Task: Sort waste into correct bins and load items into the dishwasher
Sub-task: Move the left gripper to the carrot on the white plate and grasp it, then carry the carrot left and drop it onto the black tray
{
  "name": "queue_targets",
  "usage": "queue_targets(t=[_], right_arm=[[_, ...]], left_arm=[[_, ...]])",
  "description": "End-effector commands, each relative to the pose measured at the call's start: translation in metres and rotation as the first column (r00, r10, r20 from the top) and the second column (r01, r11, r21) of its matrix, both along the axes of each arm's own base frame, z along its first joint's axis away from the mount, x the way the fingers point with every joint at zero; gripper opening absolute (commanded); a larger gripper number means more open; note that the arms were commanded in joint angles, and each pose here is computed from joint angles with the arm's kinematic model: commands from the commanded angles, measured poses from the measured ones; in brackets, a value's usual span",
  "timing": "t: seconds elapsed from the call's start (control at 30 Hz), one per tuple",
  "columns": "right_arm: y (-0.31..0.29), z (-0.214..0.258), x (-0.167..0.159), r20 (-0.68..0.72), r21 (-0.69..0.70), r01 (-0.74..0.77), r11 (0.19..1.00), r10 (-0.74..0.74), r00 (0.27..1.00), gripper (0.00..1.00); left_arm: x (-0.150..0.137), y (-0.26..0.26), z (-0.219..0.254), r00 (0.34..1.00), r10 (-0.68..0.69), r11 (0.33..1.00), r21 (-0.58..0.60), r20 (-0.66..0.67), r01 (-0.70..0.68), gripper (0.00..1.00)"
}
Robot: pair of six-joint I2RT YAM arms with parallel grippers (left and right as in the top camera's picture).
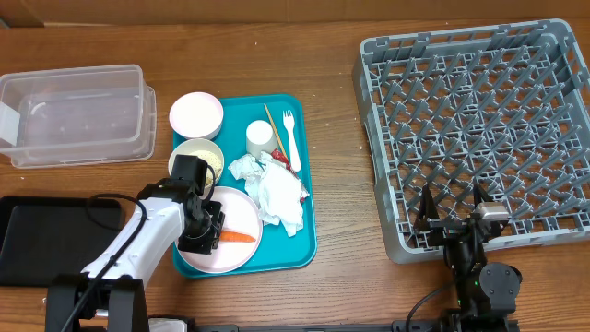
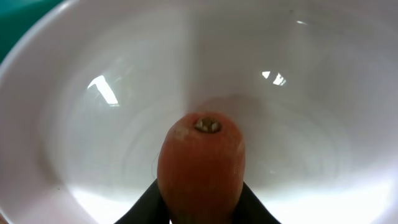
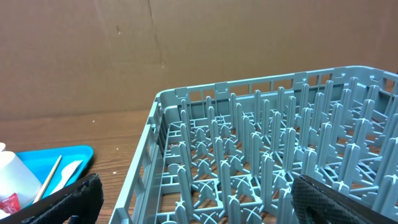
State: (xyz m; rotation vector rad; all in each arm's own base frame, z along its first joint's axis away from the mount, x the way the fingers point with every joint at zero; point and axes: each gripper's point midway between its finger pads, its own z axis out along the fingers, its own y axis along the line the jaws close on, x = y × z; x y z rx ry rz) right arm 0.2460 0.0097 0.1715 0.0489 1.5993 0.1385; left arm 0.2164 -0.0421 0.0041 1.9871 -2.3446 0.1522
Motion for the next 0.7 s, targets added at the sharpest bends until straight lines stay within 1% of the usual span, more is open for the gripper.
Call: queue_targets(t=[0.0,0.13,0.17,0.2,0.3,0.37,0.4,0.5,0.57,0.67], right_arm=[[0.0,-0.001,0.0,0.006,-0.004,0.003,1.0,-0.003,1.0,1.0],[0.0,-0.001,0.0,0.006,-0.004,0.003,1.0,-0.003,1.0,1.0],[0.0,-0.001,0.0,0.006,-0.004,0.003,1.0,-0.003,1.0,1.0],[0.0,-0.001,0.0,0.006,-0.004,0.003,1.0,-0.003,1.0,1.0],[0.0,-0.001,0.0,0.006,-0.004,0.003,1.0,-0.003,1.0,1.0],[0.0,-0.001,0.0,0.006,-0.004,0.003,1.0,-0.003,1.0,1.0],[0.0,-0.001,0.0,0.006,-0.004,0.003,1.0,-0.003,1.0,1.0],[0.0,-0.001,0.0,0.006,-0.004,0.003,1.0,-0.003,1.0,1.0],[0.0,-0.001,0.0,0.006,-0.004,0.003,1.0,-0.003,1.0,1.0],[0.0,-0.001,0.0,0.006,-0.004,0.003,1.0,-0.003,1.0,1.0]], left_arm=[[-0.008,-0.002,-0.003,0.999,-0.029,0.999,-0.02,-0.027,0.029,0.1],[-0.005,-0.011,0.003,0.995,-0.096,0.993,-0.07,-0.014,0.095,0.1],[-0.003,-0.013,0.007,0.992,-0.126,0.989,-0.084,-0.006,0.125,0.09],[-0.001,-0.014,0.011,0.989,-0.145,0.986,-0.087,-0.002,0.145,0.04],[0.003,-0.014,0.035,0.985,-0.17,0.982,-0.085,-0.029,0.167,0.04],[0.008,-0.007,0.055,0.98,-0.195,0.98,-0.046,-0.039,0.194,0.04],[0.01,-0.001,0.067,0.979,-0.197,0.98,-0.008,-0.053,0.197,0.04],[0.012,0.023,0.095,0.981,-0.174,0.978,0.097,-0.087,0.182,0.07],[0.012,0.053,0.114,0.988,-0.116,0.972,0.195,-0.105,0.135,0.08],[0.007,0.094,0.13,0.993,-0.004,0.964,0.265,-0.12,0.036,0.08]])
